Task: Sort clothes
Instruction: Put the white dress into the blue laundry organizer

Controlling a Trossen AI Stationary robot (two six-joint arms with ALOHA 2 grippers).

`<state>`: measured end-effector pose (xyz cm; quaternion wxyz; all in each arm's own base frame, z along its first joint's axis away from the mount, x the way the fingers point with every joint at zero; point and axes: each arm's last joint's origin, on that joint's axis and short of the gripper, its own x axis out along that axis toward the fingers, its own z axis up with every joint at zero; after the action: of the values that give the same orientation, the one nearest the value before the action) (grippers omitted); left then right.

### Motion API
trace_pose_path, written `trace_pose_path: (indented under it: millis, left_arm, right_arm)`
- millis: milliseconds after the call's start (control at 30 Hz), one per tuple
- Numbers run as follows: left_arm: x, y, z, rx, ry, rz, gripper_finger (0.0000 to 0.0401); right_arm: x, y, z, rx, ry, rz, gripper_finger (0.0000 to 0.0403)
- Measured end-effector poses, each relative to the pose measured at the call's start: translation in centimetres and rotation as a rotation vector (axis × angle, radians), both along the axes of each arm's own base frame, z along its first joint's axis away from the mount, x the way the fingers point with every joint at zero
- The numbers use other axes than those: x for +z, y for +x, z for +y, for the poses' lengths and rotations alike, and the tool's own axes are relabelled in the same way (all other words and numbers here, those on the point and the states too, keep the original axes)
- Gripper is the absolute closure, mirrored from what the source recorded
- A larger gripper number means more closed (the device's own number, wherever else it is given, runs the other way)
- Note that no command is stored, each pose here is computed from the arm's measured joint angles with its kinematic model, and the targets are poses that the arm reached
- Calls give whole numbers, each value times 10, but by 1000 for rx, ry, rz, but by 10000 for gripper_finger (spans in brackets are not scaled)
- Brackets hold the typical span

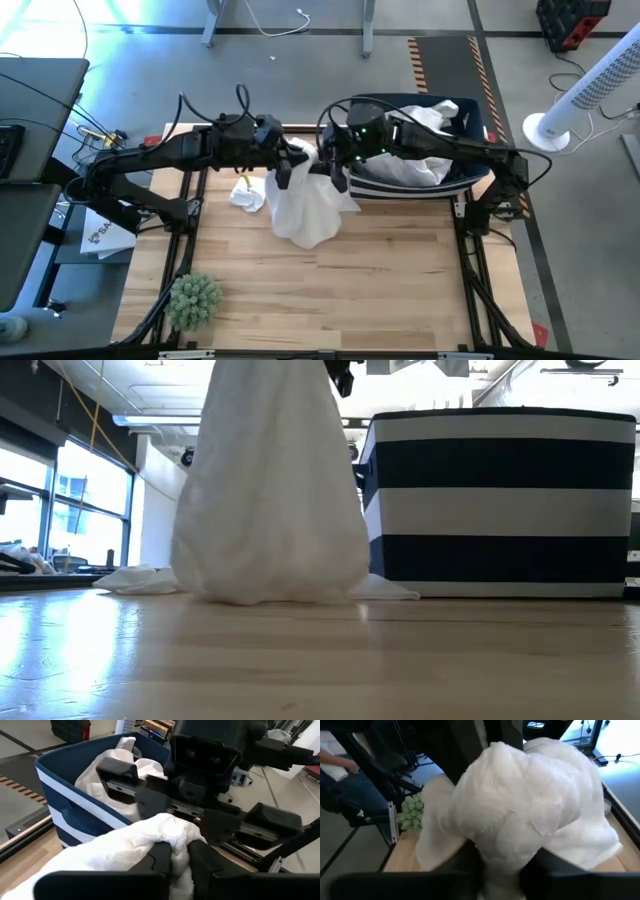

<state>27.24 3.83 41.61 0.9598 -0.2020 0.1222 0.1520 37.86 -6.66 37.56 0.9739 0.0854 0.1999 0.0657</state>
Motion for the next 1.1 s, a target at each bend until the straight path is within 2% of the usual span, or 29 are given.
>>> trace_pose_path:
  millis: [67, 167, 267, 367, 467, 600, 733, 833, 900, 1100]
  left_arm:
    - [1, 0, 0, 6, 3, -8, 365]
    - [5, -4, 1, 0, 15, -28, 327]
    - [13, -18, 3, 18, 12, -38, 274]
    - [21, -34, 6, 47, 29, -53, 229]
    - [23, -47, 6, 93, 67, -31, 205]
    - [29, -59, 6, 160, 99, -42, 199]
    - [28, -58, 7, 174, 102, -29, 200]
    - [27, -56, 7, 171, 101, -23, 201]
    - [25, -55, 7, 169, 100, -18, 201]
    - [23, -50, 7, 163, 89, -10, 201]
  right_arm:
    - [3, -1, 0, -9, 9, -10, 364]
    - [14, -10, -4, -58, 25, -10, 370]
    - [42, -29, -8, -120, 19, -45, 369]
    - [89, -62, -9, -181, -57, -167, 370]
    - [145, -102, -4, -236, -142, -353, 370]
    - [212, -153, 4, -279, -261, -615, 370]
    - [255, -205, 10, -446, -417, -756, 370]
    - [260, -233, 10, -563, -476, -771, 370]
    - [253, -244, 8, -628, -486, -707, 370]
    - [207, -253, -6, -759, -350, -305, 370]
